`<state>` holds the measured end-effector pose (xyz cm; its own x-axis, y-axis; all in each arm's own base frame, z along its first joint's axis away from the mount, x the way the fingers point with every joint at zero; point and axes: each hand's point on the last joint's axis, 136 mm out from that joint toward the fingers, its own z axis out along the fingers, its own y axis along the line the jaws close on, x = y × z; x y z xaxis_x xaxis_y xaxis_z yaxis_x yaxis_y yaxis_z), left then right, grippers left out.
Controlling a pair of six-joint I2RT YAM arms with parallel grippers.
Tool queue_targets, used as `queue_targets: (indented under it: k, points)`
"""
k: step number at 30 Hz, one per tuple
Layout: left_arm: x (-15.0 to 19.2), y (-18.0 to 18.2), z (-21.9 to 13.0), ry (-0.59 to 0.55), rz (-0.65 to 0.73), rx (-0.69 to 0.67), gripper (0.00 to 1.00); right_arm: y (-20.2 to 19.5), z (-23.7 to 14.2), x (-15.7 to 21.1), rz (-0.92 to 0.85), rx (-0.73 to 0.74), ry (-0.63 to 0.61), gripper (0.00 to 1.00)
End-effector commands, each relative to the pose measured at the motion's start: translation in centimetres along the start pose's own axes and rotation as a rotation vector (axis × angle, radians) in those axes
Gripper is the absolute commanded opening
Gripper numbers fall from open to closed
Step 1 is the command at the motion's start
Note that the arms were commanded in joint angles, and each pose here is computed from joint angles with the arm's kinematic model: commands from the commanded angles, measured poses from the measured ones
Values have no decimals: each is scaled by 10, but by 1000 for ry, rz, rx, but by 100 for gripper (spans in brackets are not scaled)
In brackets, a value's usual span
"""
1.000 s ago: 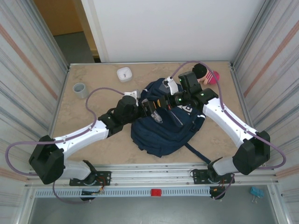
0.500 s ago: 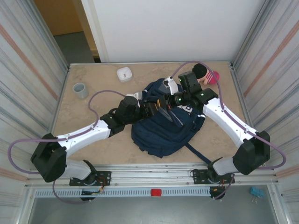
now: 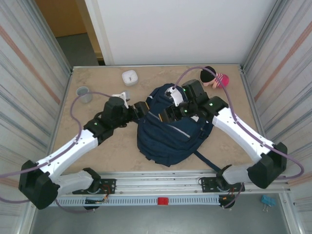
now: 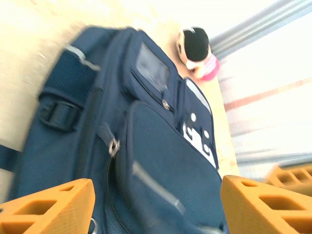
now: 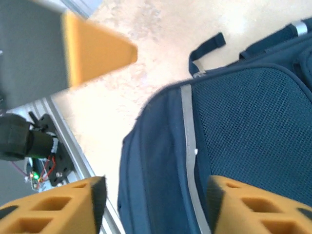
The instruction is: Pack the student bag
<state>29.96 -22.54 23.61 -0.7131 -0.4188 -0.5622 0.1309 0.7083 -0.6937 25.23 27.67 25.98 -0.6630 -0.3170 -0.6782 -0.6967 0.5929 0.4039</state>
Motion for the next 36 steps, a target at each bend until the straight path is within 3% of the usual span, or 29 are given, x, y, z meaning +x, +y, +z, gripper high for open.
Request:
queue_targets:
  k: [1, 6, 10, 16, 21, 23, 25, 29, 36]
  points:
    - [-3, 8, -6, 37, 48, -15, 70, 1, -38, 2, 29, 63, -90, 67]
    - [-2, 11, 13, 123, 75, 18, 72, -45, -74, 47, 298, 214, -153, 76]
    - [20, 13, 44, 241, 28, 62, 70, -77, -71, 97, 505, 273, -89, 79]
    - [61, 18, 72, 379, -7, 102, 56, -102, -54, 138, 687, 269, -21, 80]
    - [85, 26, 67, 433, -8, 82, 27, -98, -33, 132, 711, 110, -34, 72]
    - [88, 33, 58, 415, -30, 67, 12, -98, -21, 130, 730, 57, -31, 63]
    - [93, 38, 48, 395, -55, 65, 5, -99, -13, 122, 729, 2, -47, 51]
    - [106, 38, 26, 375, -50, 63, 2, -105, 3, 104, 716, -33, -59, 39]
    - [126, 25, 3, 342, -4, 49, 2, -98, 23, 43, 617, -186, -82, 37]
